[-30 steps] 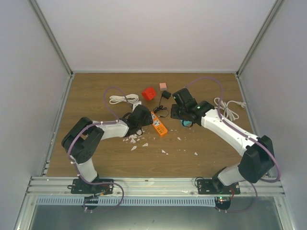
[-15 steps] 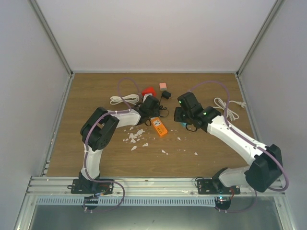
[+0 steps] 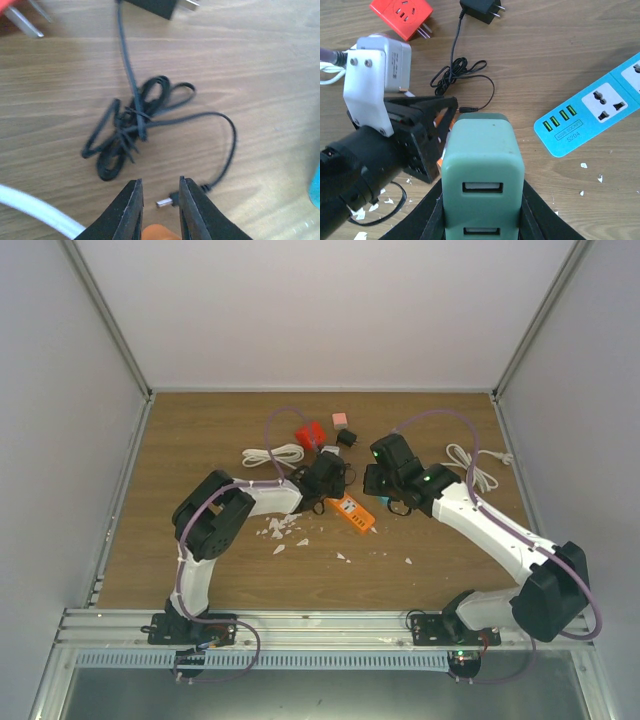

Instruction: Insert the plug

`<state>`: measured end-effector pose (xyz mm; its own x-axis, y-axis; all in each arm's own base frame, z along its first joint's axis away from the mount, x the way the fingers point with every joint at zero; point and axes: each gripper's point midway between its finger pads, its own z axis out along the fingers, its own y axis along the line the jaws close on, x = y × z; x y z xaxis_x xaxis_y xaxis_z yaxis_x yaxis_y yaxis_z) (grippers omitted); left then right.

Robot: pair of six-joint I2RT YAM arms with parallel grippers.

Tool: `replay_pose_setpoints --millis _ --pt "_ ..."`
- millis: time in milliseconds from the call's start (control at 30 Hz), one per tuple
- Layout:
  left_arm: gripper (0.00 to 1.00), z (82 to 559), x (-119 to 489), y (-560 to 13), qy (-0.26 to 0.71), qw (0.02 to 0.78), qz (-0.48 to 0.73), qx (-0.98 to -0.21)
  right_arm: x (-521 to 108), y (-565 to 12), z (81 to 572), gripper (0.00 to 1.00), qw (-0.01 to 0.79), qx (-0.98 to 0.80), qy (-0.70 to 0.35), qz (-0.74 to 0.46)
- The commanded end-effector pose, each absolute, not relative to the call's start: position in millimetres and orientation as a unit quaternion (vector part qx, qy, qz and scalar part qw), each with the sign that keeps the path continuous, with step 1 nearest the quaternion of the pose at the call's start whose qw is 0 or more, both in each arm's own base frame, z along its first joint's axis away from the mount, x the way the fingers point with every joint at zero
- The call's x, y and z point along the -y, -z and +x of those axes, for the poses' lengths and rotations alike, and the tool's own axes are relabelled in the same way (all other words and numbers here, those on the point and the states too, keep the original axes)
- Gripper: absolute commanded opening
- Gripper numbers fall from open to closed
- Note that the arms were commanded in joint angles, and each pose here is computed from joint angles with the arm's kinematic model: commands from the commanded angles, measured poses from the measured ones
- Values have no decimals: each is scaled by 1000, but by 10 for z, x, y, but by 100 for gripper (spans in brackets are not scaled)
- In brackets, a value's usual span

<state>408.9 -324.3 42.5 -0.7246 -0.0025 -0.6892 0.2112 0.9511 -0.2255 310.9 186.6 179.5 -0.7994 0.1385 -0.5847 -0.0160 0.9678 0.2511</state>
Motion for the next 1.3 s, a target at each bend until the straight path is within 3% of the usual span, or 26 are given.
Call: replay_pose_setpoints --millis 0,233,633,767,867,933,1067,1267 --pt "20 3744 3416 -262 170 343 151 -911 -1833 -1874 3166 1 339 -932 -123 35" --pt "14 3369 3582 -182 239 319 240 -885 -1833 -1839 3154 0 336 -933 -123 31" --pt "16 2579 3765 -476 317 318 360 -818 -1752 -1776 3084 0 340 -933 -115 31" --pt "27 2871 3416 -787 309 357 276 -837 -1726 -1821 2998 0 349 -929 -123 9" --pt "54 3152 3078 -1102 310 393 210 -840 -1733 -1925 2916 0 353 -926 -134 -14" --pt "65 3324 2895 -1267 301 411 181 -841 -1770 -1960 2847 1 349 -925 -149 -32" --pt "67 3535 2719 -1290 264 416 155 -856 -1928 -1821 2648 0 300 -934 -163 -103" --pt "64 3582 2604 -807 212 365 122 -898 -2075 -1539 2319 0 193 -955 -132 -180"
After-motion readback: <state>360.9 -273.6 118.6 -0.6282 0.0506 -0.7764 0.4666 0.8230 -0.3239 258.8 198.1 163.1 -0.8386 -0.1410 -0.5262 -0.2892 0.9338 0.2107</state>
